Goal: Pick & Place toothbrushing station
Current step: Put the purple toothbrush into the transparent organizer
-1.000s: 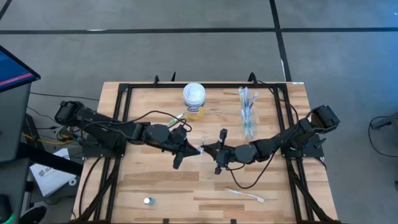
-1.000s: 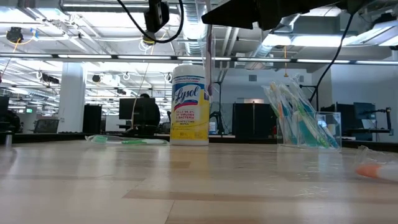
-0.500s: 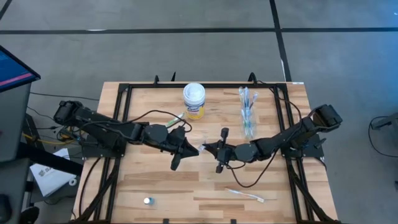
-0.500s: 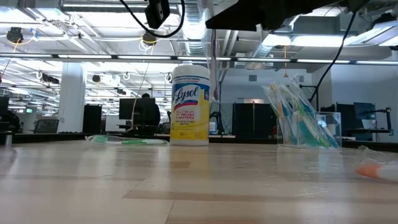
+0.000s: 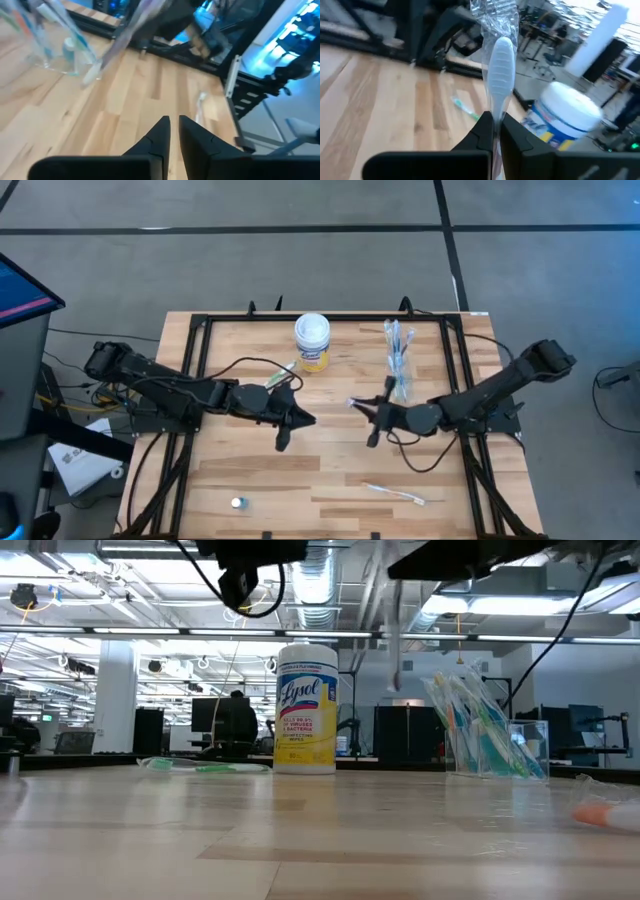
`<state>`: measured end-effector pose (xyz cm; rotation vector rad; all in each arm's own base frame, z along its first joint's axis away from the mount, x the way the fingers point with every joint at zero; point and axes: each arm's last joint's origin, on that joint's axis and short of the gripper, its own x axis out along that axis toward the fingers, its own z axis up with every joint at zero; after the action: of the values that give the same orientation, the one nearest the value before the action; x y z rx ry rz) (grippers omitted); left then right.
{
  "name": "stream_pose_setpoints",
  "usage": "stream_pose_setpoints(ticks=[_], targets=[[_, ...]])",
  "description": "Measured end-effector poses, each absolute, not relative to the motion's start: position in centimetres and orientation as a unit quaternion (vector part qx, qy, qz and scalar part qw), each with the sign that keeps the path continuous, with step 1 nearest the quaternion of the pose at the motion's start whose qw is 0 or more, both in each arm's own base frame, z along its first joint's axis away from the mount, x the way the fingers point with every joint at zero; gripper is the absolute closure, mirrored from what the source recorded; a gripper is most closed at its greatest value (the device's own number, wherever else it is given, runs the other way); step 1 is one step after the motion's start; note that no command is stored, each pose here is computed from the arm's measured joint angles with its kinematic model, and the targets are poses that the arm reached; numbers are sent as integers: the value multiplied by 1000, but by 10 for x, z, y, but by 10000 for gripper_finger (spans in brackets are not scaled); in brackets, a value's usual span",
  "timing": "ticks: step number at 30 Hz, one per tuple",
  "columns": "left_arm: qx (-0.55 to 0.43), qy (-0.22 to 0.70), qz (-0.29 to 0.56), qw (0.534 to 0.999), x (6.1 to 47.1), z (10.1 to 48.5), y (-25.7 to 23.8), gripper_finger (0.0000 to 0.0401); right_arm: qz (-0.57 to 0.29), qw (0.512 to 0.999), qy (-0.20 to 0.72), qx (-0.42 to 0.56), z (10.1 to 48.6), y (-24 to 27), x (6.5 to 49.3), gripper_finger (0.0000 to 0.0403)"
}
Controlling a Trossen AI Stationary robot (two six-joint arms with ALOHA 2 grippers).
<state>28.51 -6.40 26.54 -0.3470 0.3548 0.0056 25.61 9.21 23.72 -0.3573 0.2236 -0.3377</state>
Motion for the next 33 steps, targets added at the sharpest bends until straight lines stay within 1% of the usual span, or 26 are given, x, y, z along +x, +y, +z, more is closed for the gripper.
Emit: stream_pose_setpoints(ticks=[9,14,25,33], targets=[[-164,174,37,970,284,260,-62,382,-253,955,99,-122,249,84,209,402],[-164,173,39,970,284,260,-62,389,-287,949,83,-100,250,82,187,402],[-164,173,41,970,284,260,-61,393,-336,936,89,-48,242,77,153,402],[-164,173,41,970,284,260,-61,394,-352,932,90,-8,237,68,139,402]])
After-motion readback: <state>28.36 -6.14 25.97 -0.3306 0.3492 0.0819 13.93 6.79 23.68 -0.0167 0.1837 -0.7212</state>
